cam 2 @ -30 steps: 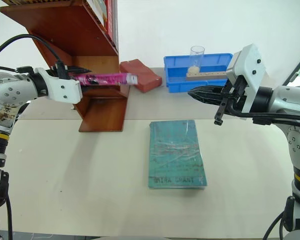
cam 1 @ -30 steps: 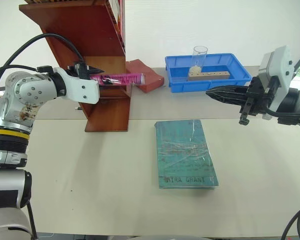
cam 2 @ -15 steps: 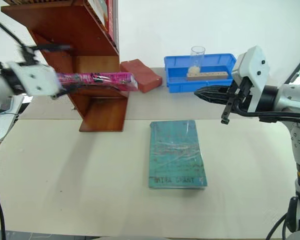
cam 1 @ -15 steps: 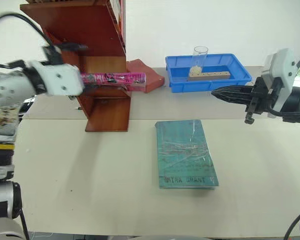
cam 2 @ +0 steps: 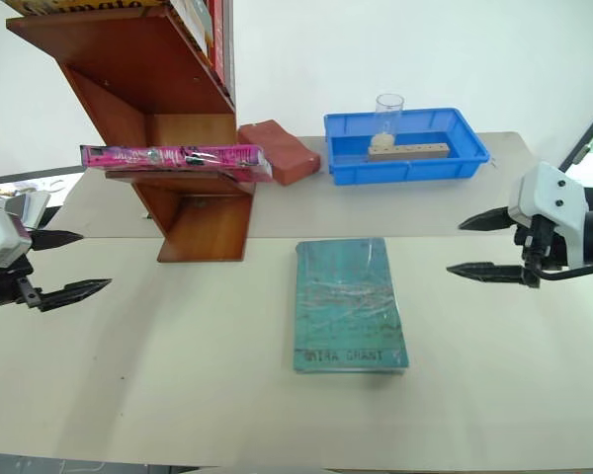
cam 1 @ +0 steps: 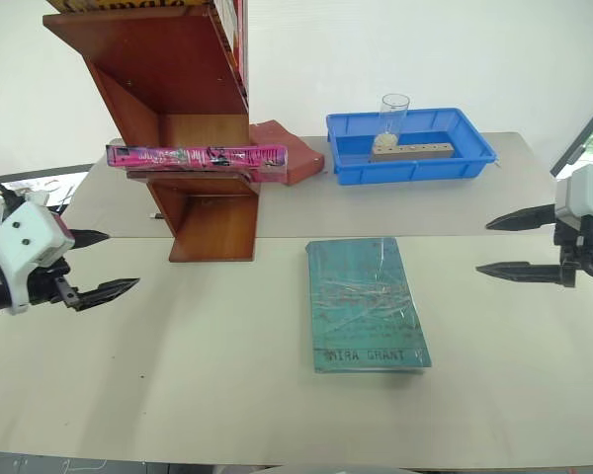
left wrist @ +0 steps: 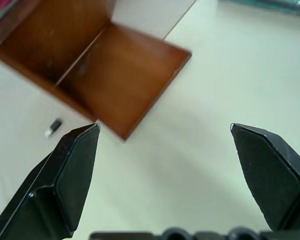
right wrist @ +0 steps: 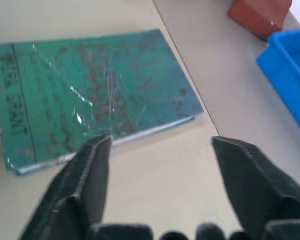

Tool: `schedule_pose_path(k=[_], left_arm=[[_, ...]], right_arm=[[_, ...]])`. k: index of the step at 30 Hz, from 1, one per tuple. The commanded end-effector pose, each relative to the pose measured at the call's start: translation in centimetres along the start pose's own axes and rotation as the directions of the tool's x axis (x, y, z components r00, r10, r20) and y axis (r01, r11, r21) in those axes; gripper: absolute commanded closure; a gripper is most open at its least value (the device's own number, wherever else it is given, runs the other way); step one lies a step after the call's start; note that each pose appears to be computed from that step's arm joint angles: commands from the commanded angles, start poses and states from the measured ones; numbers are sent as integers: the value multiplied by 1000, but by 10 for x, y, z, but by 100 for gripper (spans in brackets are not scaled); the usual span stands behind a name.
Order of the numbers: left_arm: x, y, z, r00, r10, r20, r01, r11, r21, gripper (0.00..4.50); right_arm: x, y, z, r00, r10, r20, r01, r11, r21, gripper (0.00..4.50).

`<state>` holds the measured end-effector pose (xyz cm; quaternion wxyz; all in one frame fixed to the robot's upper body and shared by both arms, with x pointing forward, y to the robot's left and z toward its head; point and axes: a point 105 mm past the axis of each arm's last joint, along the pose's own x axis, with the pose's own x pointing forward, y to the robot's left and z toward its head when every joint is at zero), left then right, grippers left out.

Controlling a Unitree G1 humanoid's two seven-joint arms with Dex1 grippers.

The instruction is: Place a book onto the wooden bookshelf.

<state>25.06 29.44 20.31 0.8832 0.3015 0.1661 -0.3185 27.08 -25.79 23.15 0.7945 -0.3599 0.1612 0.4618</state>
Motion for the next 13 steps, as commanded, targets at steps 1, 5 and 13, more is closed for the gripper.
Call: schedule_pose_path(k=[1, 5, 13], left_arm=[[-9, 6, -3, 1000, 24, -17, -23, 1000, 21, 0], [-8, 3, -9, 1000, 9, -22, -9, 1000, 6, 0], [-2, 0, -6, 1000, -3, 6, 3, 1000, -14, 0]], right_arm=[[-14, -7, -2, 997, -59, -56, 55, 996, -71, 2], [-15, -7, -1, 997, -62, -44, 58, 995, -77, 2], [-14, -9, 1, 996, -76, -39, 72, 993, -88, 2]])
